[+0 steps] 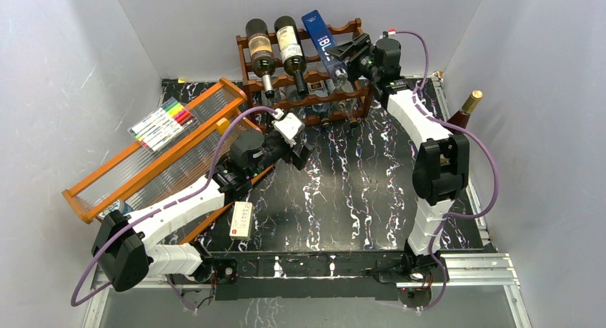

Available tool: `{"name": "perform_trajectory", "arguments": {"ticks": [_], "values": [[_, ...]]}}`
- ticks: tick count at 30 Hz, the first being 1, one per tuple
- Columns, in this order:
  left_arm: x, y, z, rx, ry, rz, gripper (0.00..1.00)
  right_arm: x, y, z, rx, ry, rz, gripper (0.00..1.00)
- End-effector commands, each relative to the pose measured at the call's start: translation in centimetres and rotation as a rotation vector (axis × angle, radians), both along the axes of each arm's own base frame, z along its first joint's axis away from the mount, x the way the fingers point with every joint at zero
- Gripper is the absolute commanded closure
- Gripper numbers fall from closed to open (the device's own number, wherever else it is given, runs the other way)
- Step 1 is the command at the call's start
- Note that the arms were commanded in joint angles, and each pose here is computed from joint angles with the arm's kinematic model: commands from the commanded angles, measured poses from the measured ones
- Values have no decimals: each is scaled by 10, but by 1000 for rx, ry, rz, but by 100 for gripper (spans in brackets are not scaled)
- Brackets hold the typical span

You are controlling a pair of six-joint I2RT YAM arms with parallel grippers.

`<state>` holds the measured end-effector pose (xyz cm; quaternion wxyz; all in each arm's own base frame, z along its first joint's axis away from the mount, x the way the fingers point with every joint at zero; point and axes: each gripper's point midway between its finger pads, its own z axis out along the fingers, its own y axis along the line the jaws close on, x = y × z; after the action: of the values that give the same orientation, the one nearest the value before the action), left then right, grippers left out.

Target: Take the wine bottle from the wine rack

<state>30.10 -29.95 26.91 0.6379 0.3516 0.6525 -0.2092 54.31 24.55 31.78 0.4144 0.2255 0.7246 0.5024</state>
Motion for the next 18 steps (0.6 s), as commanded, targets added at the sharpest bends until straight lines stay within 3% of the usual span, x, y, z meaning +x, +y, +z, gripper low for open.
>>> {"name": "perform_trajectory", "arguments": {"ticks": [1,11,18], "values": [[-3,-5,20,-42,-30,-25,2,-31,-23,143,156,-394,-5,79],[-4,-9,14,-40,-12,-41,2,-44,-43,164,191,-460,8,81],[-4,-13,10,-38,3,-53,2,-84,-69,198,193,-526,35,82]]}}
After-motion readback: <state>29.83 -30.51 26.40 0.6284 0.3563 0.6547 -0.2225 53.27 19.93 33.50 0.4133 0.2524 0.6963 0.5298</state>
